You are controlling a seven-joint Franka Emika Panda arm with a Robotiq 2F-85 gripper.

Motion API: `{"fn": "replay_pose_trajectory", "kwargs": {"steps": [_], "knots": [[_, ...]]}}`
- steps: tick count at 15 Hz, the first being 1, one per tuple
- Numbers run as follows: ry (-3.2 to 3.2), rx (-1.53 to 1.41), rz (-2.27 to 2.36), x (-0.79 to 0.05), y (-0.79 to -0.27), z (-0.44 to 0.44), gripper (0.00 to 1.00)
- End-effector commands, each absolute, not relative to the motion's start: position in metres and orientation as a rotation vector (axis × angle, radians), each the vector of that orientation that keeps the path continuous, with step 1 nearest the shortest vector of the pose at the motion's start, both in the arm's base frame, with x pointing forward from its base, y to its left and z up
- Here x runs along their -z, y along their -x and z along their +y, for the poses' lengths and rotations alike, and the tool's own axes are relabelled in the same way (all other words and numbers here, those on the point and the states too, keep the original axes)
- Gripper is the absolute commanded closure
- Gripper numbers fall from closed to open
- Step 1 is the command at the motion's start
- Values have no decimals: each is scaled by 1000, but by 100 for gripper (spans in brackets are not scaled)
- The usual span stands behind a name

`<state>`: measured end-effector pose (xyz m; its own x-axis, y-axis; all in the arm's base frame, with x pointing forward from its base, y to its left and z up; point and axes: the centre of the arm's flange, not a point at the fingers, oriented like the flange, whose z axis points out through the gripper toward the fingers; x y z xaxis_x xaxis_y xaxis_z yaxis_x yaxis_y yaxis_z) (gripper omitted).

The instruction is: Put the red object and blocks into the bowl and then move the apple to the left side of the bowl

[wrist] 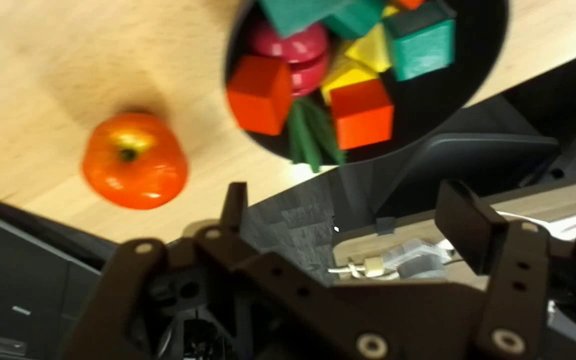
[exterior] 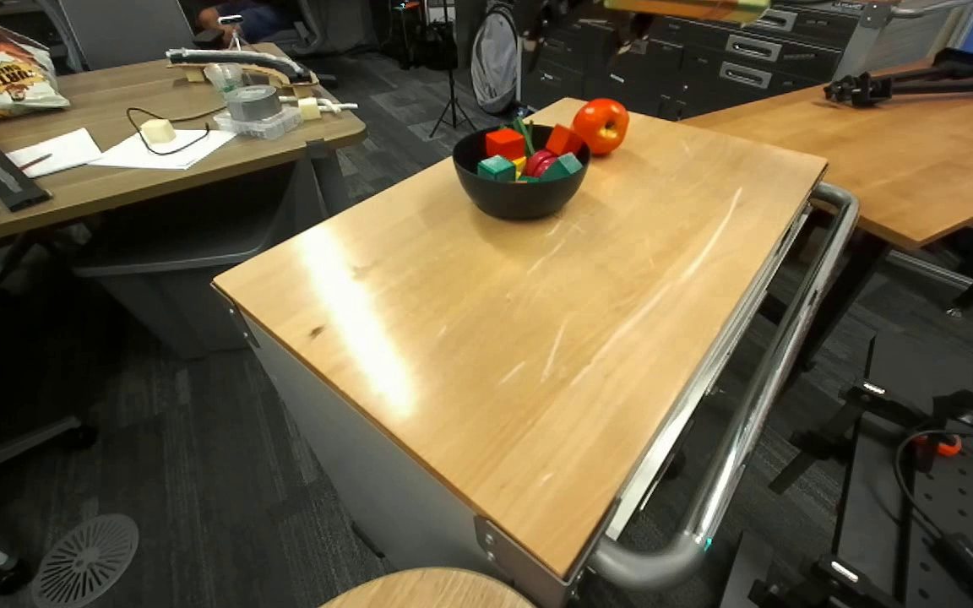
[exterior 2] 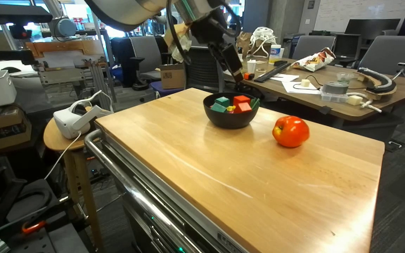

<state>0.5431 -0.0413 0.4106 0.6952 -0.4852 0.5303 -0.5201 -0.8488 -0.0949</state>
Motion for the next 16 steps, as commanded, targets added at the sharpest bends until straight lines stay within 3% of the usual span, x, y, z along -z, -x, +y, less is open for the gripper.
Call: {"fn": "replay_pose_trajectory", "kwargs": {"steps": [1, 2, 10, 16], "knots": [[-2695, -692, -772, -442, -495, -120, 0], [-2758, -737, -822, -427, -521, -84, 0], [-2707, -765, -771, -419, -521, -83, 0], [-2689, -635, -660, -442, -570, -139, 0]]}}
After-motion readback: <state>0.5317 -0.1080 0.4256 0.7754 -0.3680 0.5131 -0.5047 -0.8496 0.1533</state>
